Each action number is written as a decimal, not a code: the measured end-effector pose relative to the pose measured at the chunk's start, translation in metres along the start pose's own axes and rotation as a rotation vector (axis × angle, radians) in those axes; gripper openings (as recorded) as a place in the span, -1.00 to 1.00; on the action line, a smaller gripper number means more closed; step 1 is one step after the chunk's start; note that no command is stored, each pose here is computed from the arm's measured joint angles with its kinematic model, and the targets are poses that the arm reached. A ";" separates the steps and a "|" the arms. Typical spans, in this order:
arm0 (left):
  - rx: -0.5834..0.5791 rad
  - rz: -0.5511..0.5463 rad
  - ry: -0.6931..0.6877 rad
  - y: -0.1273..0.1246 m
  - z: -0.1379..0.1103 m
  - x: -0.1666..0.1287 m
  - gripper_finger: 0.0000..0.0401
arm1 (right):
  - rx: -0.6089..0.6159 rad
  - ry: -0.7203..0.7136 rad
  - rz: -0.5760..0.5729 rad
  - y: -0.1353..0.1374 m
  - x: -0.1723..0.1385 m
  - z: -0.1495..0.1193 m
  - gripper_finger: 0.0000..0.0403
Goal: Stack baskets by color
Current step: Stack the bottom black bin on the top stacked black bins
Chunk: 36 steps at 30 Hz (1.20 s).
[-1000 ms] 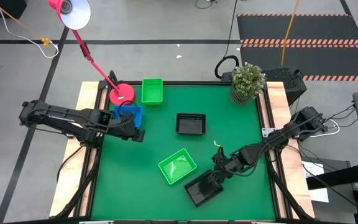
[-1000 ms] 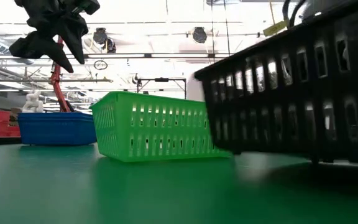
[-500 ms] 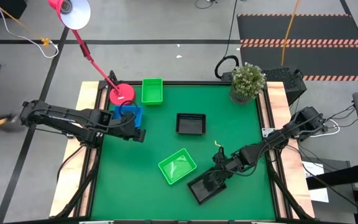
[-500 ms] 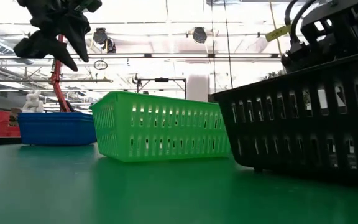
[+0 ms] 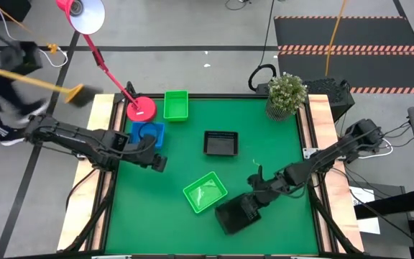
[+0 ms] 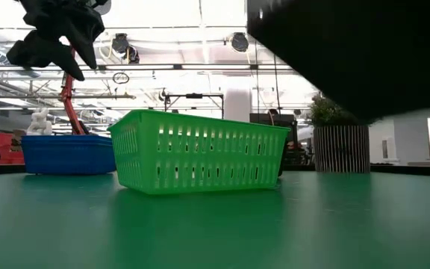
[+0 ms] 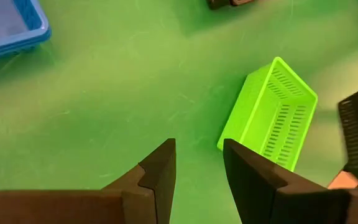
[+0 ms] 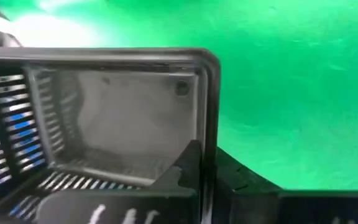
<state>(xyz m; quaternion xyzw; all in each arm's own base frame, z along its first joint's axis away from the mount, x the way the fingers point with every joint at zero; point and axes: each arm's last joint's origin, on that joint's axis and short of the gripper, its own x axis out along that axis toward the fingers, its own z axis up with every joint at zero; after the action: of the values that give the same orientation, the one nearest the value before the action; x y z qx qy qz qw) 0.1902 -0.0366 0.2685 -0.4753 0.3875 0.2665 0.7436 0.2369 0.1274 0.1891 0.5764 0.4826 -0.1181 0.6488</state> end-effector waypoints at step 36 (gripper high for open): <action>0.076 0.043 -0.170 0.001 0.007 0.000 -0.33 | 0.223 -0.483 0.236 0.048 -0.198 0.110 -1.00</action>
<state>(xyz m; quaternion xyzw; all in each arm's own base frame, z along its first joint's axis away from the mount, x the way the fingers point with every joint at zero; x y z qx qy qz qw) 0.1915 -0.0299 0.2699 -0.4137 0.3428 0.3070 0.7855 0.2246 -0.0324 0.3567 0.6514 0.2278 -0.2279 0.6869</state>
